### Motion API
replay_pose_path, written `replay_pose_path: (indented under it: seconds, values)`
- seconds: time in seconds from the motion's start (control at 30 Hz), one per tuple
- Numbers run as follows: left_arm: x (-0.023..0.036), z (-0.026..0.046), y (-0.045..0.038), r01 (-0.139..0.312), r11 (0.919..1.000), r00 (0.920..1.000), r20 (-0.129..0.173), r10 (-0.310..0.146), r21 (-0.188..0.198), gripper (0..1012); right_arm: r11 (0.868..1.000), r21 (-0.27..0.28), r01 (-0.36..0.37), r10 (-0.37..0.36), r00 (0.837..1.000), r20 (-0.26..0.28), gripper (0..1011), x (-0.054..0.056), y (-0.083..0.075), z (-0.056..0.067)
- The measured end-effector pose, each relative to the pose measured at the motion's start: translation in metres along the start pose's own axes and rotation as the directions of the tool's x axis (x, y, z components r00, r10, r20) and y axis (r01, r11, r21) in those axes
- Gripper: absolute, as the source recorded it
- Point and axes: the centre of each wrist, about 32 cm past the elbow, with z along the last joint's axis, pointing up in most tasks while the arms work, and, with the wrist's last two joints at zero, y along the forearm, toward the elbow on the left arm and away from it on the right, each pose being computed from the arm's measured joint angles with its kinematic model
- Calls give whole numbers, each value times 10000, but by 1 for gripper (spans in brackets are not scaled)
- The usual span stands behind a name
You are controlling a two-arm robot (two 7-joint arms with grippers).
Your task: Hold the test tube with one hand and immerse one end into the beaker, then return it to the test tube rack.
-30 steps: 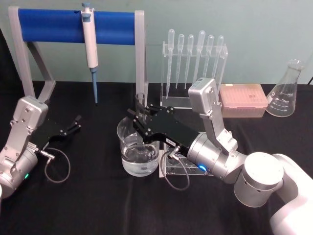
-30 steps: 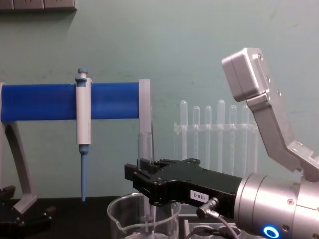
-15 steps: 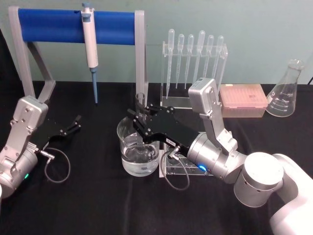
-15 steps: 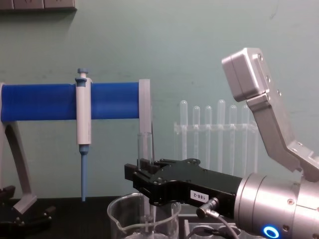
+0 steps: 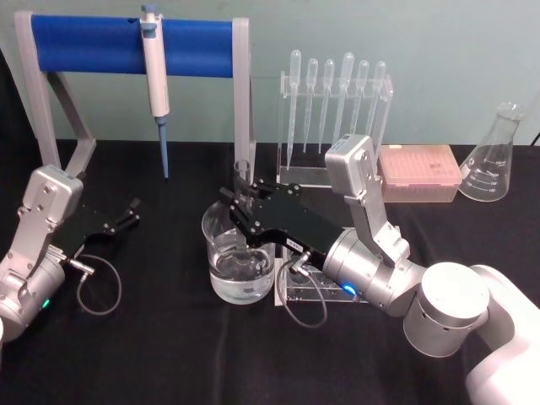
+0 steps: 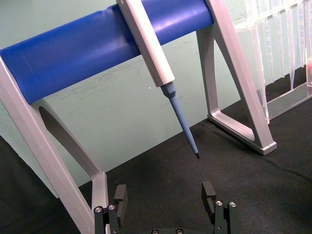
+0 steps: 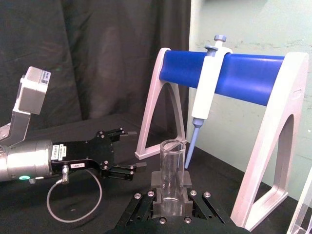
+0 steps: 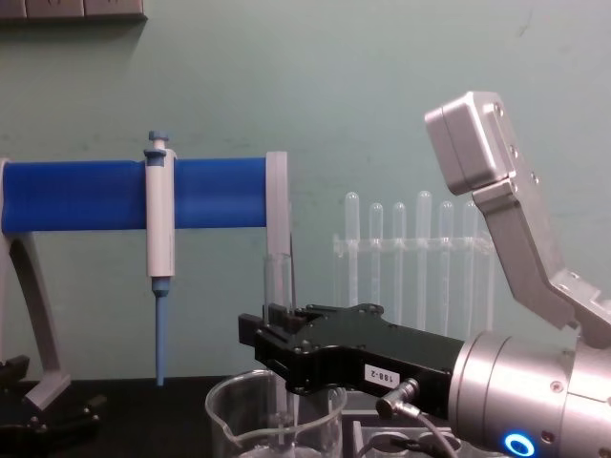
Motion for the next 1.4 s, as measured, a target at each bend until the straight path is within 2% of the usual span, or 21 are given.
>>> replay_pose_path:
  seconds: [1.4]
  values:
    - [0,0,0,1,10000,10000,0,-1,-1,1000,10000,0,0,0,10000,0,224,0,0,0]
